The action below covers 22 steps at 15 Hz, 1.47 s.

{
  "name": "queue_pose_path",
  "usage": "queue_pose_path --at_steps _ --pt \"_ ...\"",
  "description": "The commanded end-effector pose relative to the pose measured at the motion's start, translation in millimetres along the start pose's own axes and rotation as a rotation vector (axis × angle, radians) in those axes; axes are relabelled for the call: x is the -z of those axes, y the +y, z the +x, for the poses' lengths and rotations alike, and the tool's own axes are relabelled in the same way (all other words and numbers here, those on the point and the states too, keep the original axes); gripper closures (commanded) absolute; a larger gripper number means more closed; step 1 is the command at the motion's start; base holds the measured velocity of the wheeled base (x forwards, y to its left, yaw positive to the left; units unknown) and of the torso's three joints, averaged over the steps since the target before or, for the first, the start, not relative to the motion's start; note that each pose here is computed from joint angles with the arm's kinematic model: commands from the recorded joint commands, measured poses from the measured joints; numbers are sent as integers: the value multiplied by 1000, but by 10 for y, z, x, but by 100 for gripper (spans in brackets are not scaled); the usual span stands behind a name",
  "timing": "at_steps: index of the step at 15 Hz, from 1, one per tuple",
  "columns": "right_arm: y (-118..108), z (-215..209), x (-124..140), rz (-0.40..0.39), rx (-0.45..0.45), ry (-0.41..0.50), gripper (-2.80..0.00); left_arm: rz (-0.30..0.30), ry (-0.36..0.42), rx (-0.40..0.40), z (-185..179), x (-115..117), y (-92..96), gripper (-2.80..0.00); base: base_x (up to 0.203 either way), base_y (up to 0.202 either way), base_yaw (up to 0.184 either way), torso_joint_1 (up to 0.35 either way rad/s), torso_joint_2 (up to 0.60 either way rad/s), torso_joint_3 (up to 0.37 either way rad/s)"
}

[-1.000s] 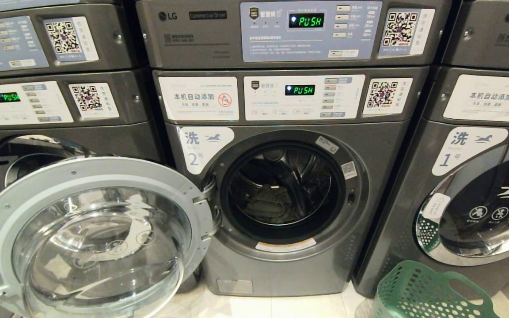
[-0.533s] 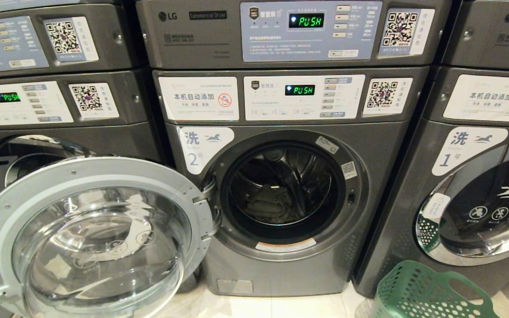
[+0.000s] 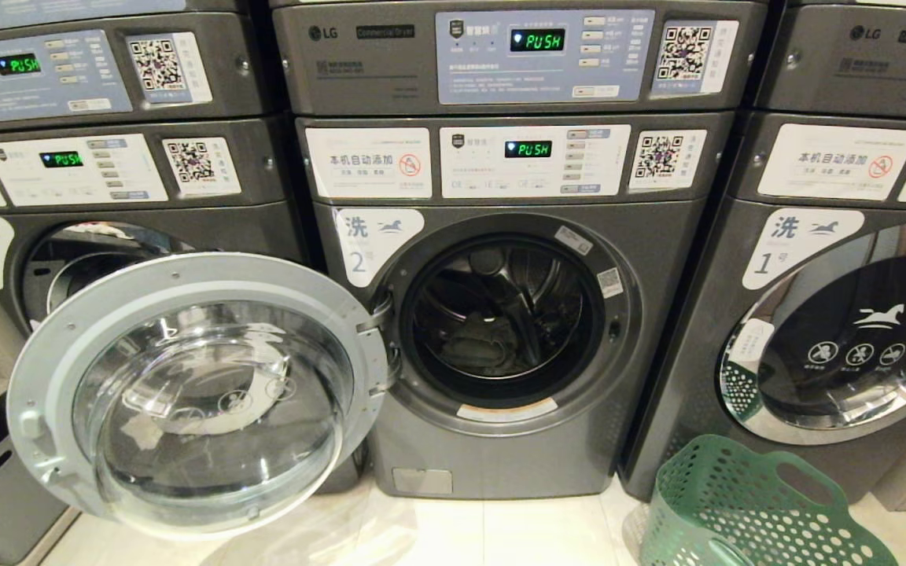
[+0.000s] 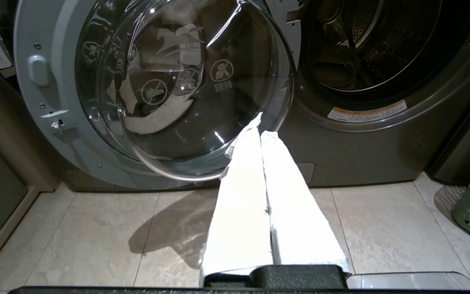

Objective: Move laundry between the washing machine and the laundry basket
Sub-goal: Close the washing machine door with the left hand

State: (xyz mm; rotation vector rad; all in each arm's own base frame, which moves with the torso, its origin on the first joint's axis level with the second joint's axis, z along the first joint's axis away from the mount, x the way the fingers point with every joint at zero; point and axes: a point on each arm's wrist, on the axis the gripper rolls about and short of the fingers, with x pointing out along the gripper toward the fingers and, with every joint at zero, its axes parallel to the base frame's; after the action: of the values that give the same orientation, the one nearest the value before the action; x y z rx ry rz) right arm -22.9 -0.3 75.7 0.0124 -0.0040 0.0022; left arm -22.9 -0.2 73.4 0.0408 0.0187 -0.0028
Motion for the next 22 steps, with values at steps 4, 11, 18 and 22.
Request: queue_pose_path --at_steps 4,11,18,22 --pt "0 1 -1 -2 -1 1 0 -4 -2 -1 0 3 0 0 -74 0 0 -1 1 2" --pt "1 1 1 -20 -4 3 0 34 -134 -8 -193 -742 30 0 0 0 0 0 0 0" --pt "0 1 -1 -23 -2 1 0 -123 55 -160 1492 -2975 210 0 0 0 0 0 0 0" --pt "0 2 4 -26 -2 3 0 -219 152 -213 2960 -3078 703 0 0 0 0 0 0 0"
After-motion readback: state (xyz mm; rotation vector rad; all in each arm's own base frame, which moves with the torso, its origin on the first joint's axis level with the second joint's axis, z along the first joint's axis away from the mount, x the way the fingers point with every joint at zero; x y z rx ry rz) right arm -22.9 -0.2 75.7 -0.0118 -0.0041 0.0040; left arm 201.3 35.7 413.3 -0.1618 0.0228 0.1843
